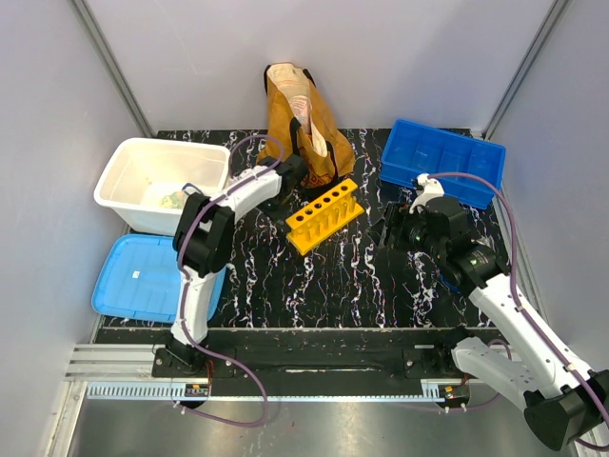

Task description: Organize the chemistry lab equipment

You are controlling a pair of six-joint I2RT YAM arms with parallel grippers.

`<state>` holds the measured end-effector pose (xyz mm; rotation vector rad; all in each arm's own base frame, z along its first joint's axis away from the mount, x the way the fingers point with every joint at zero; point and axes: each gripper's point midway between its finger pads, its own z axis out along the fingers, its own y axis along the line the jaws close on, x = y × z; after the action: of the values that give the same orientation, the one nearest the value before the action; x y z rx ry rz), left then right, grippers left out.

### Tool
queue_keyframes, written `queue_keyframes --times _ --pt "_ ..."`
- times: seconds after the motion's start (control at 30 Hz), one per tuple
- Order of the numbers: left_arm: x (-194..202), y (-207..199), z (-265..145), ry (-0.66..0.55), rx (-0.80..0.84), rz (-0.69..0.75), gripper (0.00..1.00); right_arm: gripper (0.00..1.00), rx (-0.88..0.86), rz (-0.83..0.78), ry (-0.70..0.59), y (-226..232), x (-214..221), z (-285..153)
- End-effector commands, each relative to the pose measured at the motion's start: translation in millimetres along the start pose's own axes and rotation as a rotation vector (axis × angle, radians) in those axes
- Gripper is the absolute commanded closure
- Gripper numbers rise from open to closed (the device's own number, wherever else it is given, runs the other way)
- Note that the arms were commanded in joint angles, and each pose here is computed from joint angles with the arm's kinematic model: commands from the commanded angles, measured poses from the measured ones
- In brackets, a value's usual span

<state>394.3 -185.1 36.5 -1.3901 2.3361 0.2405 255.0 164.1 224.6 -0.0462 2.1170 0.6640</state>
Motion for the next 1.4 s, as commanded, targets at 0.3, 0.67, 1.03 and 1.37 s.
queue_keyframes --times 0.3,0.67,1.03,1.37 --pt "-48 2 -127 -0.109 0.282 0.157 1.00 0.20 -0.124 0.066 -0.051 36 -28 -7" --pt "-4 33 -259 -0.171 1.146 0.661 1.00 0.22 -0.365 0.151 -0.131 87 -63 -14" --pt "38 86 -318 -0.053 1.671 0.801 1.00 0.31 -0.706 0.185 -0.056 147 -79 7" --pt "43 84 -320 -0.020 1.689 0.795 1.00 0.40 -0.719 0.177 -0.007 167 -62 33"
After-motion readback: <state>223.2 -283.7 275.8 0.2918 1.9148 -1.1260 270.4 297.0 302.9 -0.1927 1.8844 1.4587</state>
